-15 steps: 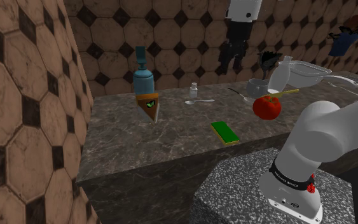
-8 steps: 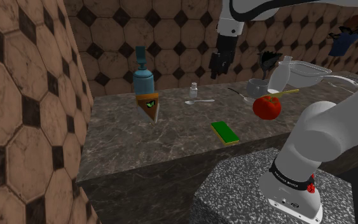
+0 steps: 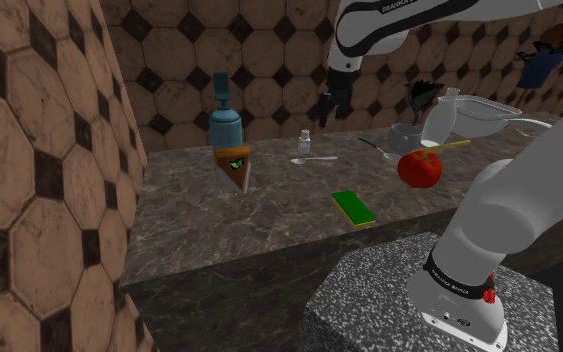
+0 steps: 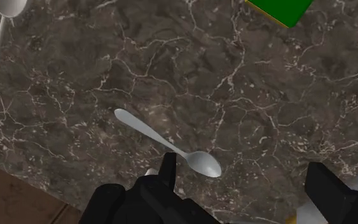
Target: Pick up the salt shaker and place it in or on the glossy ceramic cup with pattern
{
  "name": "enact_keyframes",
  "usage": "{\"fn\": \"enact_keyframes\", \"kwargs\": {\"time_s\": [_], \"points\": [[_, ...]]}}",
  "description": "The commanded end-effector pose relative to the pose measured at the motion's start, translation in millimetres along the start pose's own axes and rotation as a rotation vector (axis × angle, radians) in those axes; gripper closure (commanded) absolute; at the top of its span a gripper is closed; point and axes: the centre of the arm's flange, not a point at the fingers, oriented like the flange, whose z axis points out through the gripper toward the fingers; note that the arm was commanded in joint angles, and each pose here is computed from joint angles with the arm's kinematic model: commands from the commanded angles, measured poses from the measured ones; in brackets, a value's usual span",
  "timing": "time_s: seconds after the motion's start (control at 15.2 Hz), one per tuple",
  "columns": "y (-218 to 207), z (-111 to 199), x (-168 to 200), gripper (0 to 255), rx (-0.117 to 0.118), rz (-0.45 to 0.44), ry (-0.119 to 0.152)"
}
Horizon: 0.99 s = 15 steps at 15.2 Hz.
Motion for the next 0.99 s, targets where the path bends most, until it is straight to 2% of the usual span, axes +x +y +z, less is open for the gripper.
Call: {"fn": "enact_keyframes", "kwargs": {"time_s": [0.0, 0.79, 0.92], "points": [[13, 16, 17, 0, -0.003, -0.002, 0.011], [93, 93, 120, 0, -0.013, -0.013, 0.069], [97, 102, 126, 0, -0.013, -0.014, 0.072]]}}
